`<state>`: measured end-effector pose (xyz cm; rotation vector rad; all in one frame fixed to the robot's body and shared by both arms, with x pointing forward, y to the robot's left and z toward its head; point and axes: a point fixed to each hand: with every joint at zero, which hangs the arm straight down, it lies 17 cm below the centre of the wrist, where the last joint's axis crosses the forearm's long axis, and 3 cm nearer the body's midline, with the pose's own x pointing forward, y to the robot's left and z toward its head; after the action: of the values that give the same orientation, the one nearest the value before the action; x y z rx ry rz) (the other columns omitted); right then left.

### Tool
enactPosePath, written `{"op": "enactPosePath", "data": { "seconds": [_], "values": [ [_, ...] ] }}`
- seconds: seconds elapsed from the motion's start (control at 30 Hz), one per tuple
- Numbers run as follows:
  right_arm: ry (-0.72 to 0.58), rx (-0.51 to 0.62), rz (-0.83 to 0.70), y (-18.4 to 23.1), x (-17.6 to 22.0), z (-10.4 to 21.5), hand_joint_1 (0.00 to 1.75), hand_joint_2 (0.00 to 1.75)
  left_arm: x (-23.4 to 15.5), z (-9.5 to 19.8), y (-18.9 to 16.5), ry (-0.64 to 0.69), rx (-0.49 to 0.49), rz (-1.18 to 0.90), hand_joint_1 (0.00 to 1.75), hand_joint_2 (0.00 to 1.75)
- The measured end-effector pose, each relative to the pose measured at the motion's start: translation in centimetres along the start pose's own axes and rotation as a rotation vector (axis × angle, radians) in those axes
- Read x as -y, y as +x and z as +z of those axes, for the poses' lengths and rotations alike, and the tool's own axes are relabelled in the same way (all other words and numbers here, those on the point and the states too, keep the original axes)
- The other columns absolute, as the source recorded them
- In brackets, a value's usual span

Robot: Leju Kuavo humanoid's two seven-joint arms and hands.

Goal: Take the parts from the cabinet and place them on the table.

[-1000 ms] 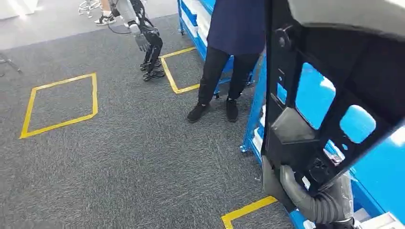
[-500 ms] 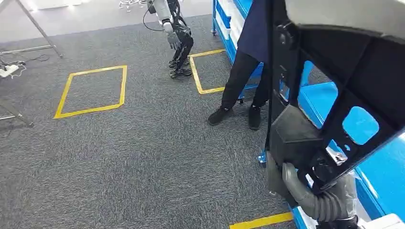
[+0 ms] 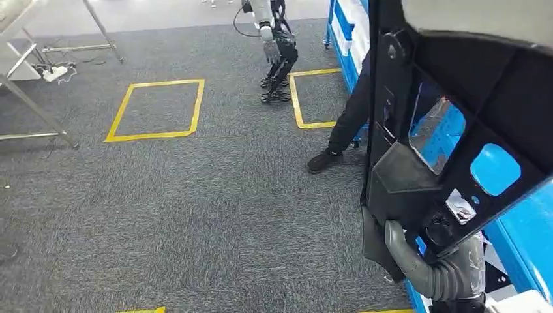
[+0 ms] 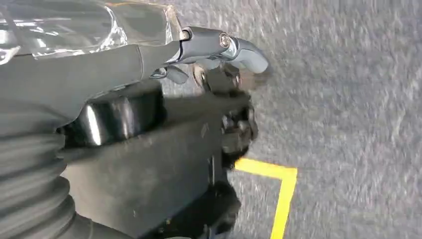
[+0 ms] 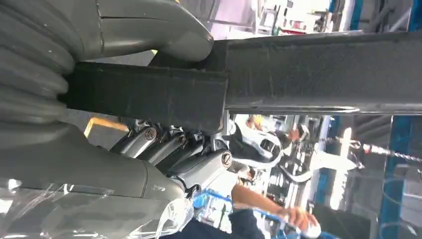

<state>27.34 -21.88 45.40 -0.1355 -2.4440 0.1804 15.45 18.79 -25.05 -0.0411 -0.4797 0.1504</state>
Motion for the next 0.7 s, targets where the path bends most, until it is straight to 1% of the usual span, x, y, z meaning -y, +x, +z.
{"op": "enactPosePath", "data": {
  "seconds": [0.17, 0.37, 0.7],
  "values": [
    [0.017, -0.006, 0.0, -0.4, -0.5, -0.1, 1.75, 1.75, 0.3, 0.0, 0.8, -0.019, 0.028, 0.017, 0.0, 1.75],
    [0.036, -0.003, -0.002, -0.7, -1.2, -0.6, 1.75, 1.75, 0.1, -0.1, 0.9, -0.02, 0.028, 0.021, 0.0, 1.75],
    [0.031, -0.01, -0.015, -1.3, -1.6, -0.9, 1.75, 1.75, -0.6, -0.1, 0.5, -0.01, 0.017, 0.027, 0.0, 1.75]
  ]
}}
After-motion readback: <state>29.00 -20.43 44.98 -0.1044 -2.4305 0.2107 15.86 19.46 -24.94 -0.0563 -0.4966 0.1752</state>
